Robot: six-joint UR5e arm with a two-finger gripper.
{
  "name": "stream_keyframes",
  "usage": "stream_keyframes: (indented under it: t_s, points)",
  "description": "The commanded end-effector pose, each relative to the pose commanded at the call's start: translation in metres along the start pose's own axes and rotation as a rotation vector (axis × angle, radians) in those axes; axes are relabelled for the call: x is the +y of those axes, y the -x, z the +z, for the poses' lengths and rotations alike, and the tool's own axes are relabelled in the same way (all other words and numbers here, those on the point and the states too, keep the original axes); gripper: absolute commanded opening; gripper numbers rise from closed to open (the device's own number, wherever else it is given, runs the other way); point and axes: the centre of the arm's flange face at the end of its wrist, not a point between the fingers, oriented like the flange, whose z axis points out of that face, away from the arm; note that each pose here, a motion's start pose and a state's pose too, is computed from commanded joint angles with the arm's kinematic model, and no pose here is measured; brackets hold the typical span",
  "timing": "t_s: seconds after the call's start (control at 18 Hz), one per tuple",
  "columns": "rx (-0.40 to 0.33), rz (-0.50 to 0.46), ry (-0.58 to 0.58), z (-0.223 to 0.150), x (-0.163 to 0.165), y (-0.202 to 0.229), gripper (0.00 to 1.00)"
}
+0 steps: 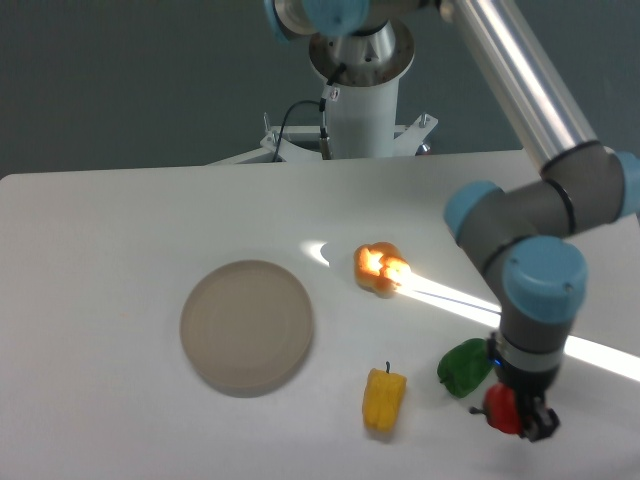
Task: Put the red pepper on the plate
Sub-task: 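Carry the held red pepper in the gripper over to the beige plate, then lower the red pepper onto the plate surface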
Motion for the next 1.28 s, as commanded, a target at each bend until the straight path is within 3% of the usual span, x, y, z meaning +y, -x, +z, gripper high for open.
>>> stream_keyframes:
  t_s: [0.11, 0.5, 0.94, 1.28]
  points:
    - [0.017, -0.021, -0.014, -0.015, -0.051, -0.031, 0.50]
    - [0.038, -0.132, -0.037, -0.035, -0.156, -0.090, 0.50]
    - [0.053, -0.116, -0.041, -0.031, -0.178, -0.103, 0.50]
    - [0.086, -0.196, -0.033, -0.019, -0.196, -0.129, 0.50]
